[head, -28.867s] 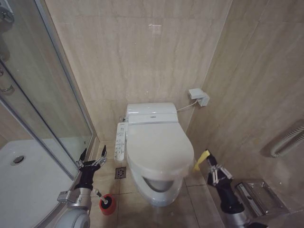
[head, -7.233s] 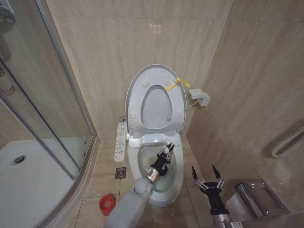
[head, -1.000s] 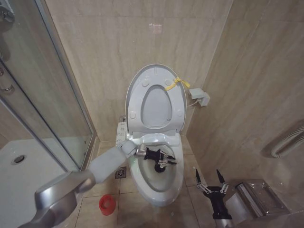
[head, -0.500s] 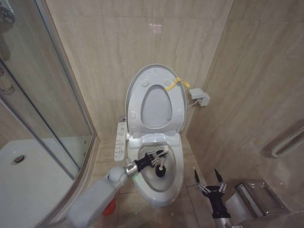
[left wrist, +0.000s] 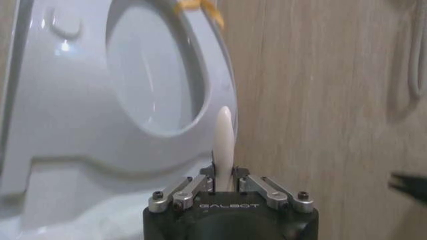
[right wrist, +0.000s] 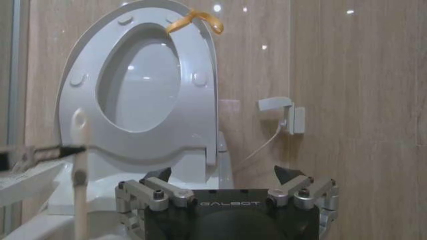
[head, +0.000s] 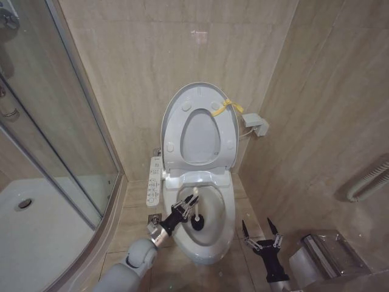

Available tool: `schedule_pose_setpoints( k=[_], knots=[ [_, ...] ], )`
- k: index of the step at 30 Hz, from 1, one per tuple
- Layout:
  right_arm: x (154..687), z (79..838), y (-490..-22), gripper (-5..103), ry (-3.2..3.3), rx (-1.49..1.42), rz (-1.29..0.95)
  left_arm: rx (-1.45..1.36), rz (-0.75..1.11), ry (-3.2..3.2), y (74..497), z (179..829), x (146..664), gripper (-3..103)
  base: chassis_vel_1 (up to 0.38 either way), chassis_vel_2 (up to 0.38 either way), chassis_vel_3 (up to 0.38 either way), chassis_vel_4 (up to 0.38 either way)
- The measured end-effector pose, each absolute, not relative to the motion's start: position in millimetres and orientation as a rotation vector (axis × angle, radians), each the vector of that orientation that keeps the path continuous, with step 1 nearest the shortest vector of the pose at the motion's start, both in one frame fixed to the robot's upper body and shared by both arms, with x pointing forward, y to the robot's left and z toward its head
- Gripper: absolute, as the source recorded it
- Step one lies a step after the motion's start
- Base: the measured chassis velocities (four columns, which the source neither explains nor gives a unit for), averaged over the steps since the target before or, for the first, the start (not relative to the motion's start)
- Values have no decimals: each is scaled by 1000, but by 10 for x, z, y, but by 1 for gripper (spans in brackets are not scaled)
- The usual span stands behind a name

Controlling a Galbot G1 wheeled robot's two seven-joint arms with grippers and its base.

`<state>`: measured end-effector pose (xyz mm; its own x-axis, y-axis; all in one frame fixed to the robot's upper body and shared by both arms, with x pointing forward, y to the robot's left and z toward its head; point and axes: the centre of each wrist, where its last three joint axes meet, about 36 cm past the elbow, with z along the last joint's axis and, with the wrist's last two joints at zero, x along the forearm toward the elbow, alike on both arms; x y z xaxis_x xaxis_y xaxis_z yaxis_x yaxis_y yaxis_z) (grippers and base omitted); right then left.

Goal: Open the toilet lid, clean the toilet bowl with a toilet brush, close the toilet lid, and flush.

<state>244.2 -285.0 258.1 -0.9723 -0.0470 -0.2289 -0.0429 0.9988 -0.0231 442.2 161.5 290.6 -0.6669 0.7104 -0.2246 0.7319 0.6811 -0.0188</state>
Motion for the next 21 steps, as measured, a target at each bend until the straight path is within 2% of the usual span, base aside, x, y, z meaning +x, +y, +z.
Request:
schedule_pose_setpoints(
  k=[11, 16, 21],
  knots=[
    [2298, 2585, -2907, 100, 2918, -60, -46, 1102, -286, 2634, 1082, 2980, 4508, 18, 0, 0, 0, 0],
    [2282, 2582, -2897, 100, 2919, -56, -47, 1075, -369, 2581, 649, 3015, 4732, 18, 0, 0, 0, 0],
    [2277, 2571, -2885, 100, 2921, -52, -44, 1075, -405, 2550, 400, 2995, 4887, 18, 0, 0, 0, 0]
  ],
)
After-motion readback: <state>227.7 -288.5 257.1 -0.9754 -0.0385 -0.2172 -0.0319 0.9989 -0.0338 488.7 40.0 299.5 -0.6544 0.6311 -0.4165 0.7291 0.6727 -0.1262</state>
